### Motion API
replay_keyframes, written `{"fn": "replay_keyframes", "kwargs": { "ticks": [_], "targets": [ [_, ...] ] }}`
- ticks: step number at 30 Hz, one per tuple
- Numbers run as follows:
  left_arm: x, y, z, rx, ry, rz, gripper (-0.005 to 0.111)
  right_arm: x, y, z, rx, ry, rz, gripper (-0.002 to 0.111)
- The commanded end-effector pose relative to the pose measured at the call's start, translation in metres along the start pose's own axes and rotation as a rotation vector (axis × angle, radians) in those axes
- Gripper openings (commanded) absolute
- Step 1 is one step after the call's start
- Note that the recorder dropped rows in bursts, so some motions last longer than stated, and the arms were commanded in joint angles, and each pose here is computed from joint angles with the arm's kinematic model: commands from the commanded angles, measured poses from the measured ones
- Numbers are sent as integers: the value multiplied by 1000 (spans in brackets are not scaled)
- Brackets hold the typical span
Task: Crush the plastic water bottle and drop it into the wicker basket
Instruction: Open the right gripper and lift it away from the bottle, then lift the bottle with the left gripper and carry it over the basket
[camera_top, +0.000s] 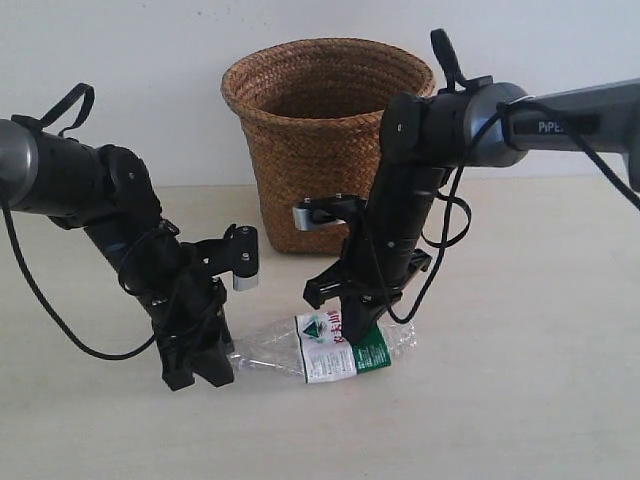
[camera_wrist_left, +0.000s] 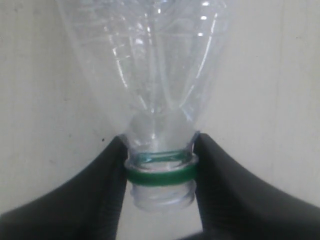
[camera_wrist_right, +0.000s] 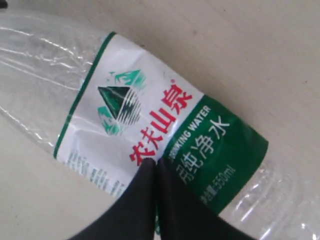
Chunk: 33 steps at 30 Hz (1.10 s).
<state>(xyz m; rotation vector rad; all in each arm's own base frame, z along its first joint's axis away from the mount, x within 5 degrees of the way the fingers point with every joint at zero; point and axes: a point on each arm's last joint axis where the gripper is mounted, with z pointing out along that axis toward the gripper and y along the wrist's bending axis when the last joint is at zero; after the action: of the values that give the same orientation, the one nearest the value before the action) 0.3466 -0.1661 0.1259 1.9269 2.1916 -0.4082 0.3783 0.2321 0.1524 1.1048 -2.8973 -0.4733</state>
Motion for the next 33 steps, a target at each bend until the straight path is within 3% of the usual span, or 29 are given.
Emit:
{"fn": "replay_keyframes", "kwargs": {
  "ticks": [1,6,13,27,33],
  "targets": [
    [-1,-2,-3,8,-1,2,4,1,-20,37,79,33,1,0],
    [-1,-2,-3,8,-1,2,4,9,-29,71,52,124,18,0],
    [-1,-2,-3,8,-1,2,4,7,-22,58,23,110,32,0],
    [-1,-2,-3,7,-1,-3,4,18,25,-76,48,-104,-75,0],
    [-3,-8,-20,17,16,35,4,61,12,-123,105,-225,-33,0]
  ]
}}
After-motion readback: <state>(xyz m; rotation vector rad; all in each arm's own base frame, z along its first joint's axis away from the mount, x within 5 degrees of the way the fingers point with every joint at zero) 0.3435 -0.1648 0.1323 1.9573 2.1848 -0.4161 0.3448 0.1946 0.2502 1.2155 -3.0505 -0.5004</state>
